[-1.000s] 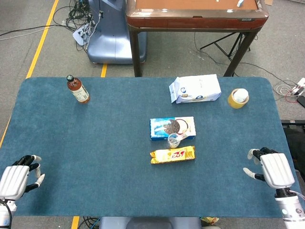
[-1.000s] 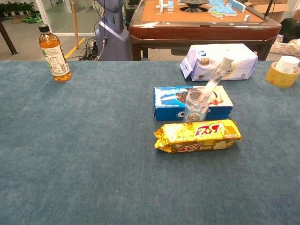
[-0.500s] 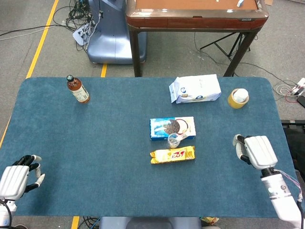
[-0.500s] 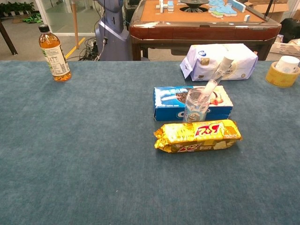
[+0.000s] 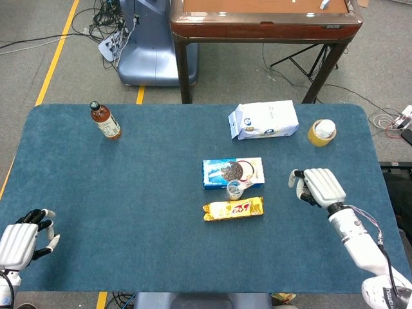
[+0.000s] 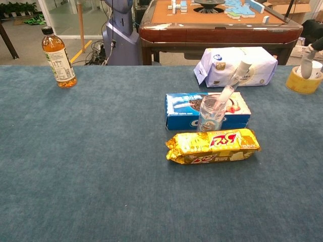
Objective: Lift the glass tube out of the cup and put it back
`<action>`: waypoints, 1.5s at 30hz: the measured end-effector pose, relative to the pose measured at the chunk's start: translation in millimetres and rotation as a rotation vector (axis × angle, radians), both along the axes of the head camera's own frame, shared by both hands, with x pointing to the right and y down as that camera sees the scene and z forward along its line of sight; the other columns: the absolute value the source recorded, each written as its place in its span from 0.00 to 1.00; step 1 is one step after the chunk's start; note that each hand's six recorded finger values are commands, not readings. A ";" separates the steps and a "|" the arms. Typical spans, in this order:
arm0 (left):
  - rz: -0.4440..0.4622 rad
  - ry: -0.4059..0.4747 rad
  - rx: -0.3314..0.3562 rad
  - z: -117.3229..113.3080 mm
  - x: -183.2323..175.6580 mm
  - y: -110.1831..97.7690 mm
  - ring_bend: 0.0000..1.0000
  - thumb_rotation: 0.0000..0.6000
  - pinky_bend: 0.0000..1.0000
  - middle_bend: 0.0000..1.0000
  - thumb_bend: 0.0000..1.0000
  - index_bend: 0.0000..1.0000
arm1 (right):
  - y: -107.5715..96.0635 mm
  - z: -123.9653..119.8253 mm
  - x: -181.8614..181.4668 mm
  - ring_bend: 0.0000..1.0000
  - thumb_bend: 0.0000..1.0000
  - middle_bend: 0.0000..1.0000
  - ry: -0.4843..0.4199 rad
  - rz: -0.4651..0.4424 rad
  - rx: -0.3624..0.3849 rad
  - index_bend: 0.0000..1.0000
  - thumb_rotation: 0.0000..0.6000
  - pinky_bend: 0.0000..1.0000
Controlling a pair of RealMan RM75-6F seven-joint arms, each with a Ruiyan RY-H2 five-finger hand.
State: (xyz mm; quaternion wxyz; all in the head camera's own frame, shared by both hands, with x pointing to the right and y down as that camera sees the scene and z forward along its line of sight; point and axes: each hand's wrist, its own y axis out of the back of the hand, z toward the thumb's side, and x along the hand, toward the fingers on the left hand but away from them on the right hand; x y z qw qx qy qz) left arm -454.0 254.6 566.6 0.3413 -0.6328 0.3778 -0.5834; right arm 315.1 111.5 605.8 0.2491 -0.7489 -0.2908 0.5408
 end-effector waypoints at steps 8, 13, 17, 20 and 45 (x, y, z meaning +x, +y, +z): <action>-0.007 0.006 0.008 -2.7 -1.8 -0.7 0.25 1.00 0.41 0.35 0.33 0.37 | -13.9 15.7 -28.6 0.98 1.00 1.00 -0.078 0.027 -0.177 0.53 1.00 1.00; -0.009 0.008 0.008 -3.2 -2.7 -1.0 0.25 1.00 0.41 0.35 0.33 0.37 | -20.8 24.8 -38.0 0.98 1.00 1.00 -0.118 0.049 -0.239 0.53 1.00 1.00; -0.006 0.007 0.005 -2.7 -2.2 -0.9 0.25 1.00 0.41 0.35 0.33 0.37 | -21.4 32.6 -42.3 0.98 1.00 1.00 -0.126 0.049 -0.267 0.53 1.00 1.00; -0.006 0.009 0.006 -3.0 -2.1 -0.9 0.25 1.00 0.41 0.35 0.33 0.37 | -20.2 37.2 -45.8 0.98 1.00 1.00 -0.135 0.048 -0.288 0.53 1.00 1.00; -0.013 0.023 0.019 -9.0 -4.6 -2.2 0.25 1.00 0.41 0.35 0.33 0.37 | -17.6 53.2 -95.6 0.98 1.00 1.00 -0.188 -0.029 -0.346 0.53 1.00 1.00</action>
